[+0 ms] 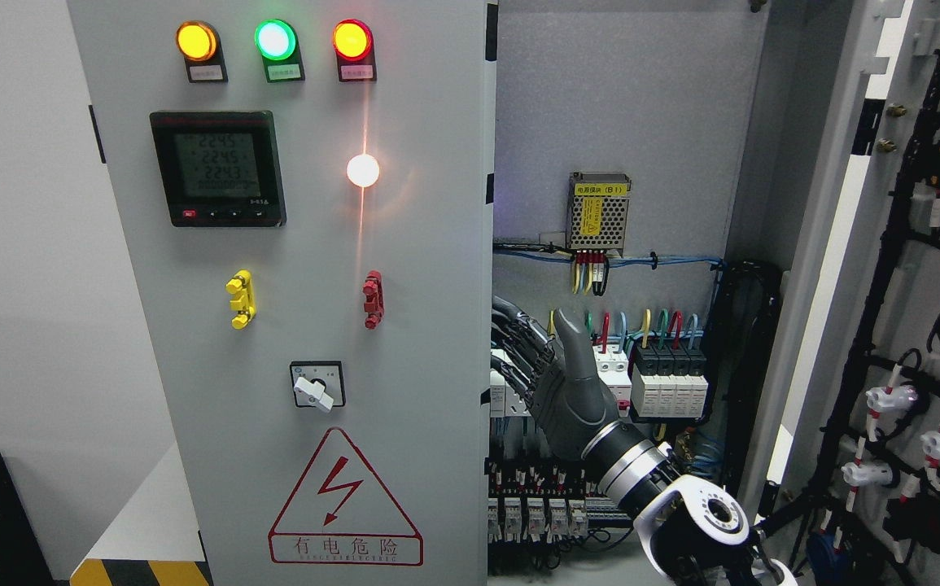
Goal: Open door with both hands
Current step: 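Hook the right hand fingers behind the indicator-light door's edge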
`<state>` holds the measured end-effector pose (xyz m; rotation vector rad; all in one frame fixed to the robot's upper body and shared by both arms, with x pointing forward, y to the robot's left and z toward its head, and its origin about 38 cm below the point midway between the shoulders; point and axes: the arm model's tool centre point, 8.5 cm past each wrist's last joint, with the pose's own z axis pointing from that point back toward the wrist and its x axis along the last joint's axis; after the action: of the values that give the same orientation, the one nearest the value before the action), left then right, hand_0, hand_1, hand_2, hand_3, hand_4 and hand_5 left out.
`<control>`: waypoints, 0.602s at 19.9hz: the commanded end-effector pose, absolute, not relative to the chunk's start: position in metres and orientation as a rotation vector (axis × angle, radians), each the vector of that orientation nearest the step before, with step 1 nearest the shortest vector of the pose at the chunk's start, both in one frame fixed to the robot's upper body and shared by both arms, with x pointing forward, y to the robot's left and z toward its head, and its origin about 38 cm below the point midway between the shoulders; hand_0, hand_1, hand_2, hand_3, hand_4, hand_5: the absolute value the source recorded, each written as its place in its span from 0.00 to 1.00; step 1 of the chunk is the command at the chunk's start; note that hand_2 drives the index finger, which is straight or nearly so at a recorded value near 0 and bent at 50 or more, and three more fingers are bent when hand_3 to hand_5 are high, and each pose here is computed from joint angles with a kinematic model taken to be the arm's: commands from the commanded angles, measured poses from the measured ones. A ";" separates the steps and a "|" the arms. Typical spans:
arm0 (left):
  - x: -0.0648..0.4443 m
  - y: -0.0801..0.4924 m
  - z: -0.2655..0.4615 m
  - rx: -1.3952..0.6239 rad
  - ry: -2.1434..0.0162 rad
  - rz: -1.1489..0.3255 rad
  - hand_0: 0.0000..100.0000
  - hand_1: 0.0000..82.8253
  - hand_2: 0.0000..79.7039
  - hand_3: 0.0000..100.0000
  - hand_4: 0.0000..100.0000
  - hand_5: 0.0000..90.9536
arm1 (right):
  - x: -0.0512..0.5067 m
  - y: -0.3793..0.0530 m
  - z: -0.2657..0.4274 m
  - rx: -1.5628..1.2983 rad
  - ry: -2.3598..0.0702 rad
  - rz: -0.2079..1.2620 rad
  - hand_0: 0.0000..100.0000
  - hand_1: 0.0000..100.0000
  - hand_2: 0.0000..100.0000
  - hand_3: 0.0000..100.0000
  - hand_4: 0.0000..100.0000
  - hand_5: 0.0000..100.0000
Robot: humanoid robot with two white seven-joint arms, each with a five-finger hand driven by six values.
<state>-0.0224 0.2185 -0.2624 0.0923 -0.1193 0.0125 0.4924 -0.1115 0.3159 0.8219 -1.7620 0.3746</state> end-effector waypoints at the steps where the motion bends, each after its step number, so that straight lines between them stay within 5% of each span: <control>1: -0.020 0.218 -0.263 0.090 -0.128 -0.002 0.00 0.00 0.00 0.00 0.00 0.00 | 0.501 -0.123 0.314 0.874 -1.718 0.329 0.00 0.00 0.00 0.00 0.00 0.00; 12: -0.020 0.218 -0.263 0.090 -0.128 -0.002 0.00 0.00 0.00 0.00 0.00 0.00 | 0.511 -0.130 0.310 0.898 -1.691 0.374 0.00 0.00 0.00 0.00 0.00 0.00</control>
<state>-0.0223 0.2185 -0.2624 0.0923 -0.1195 0.0125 0.5003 -0.1139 0.3196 0.9231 -1.7183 0.3837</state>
